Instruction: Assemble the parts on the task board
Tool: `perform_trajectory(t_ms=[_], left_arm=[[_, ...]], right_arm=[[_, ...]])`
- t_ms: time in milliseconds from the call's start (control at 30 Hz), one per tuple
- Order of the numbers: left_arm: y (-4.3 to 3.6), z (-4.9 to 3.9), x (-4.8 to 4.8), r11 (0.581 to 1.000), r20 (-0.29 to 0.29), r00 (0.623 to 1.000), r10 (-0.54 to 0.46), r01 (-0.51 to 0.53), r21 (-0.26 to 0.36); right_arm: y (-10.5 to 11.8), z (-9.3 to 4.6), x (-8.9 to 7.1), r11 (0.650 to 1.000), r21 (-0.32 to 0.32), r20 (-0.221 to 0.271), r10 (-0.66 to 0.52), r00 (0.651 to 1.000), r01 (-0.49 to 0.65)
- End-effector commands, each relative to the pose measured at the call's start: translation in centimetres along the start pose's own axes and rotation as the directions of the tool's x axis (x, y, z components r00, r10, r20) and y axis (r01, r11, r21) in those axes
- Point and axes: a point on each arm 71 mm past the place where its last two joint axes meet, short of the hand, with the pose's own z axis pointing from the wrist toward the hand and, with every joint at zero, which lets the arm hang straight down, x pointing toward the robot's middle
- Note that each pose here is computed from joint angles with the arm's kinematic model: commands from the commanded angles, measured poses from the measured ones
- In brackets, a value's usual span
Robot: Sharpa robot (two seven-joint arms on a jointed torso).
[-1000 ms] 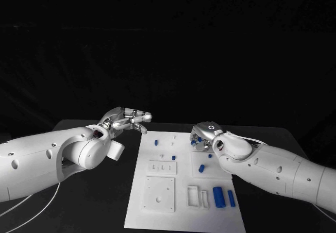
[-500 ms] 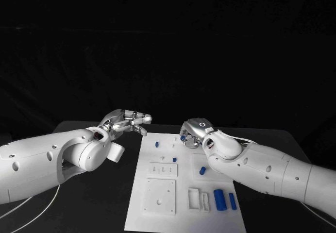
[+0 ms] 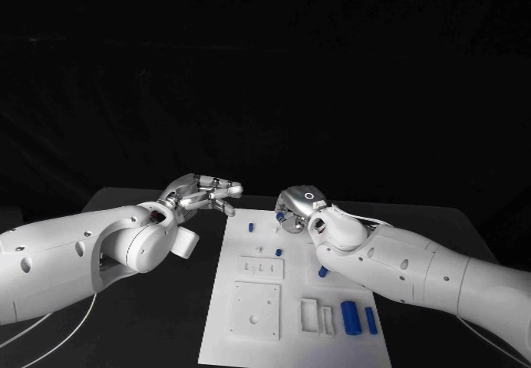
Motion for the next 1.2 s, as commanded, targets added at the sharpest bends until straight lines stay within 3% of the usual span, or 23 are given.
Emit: perform_trajectory(t_ms=[33, 1200], left_arm=[[-0.25, 0.09, 0.46, 1.0, -0.024, 1.0, -0.005, 0.006, 0.009], [-0.45, 0.25, 0.77, 1.0, -0.033, 0.999, -0.006, 0.006, 0.012]], right_arm=[[-0.06, 0.14, 0.06, 1.0, 0.002, 0.008, -0.014, 1.0, 0.014], [-0.42, 0.61, 1.01, 0.999, 0.02, -0.038, -0.041, 0.998, 0.042]])
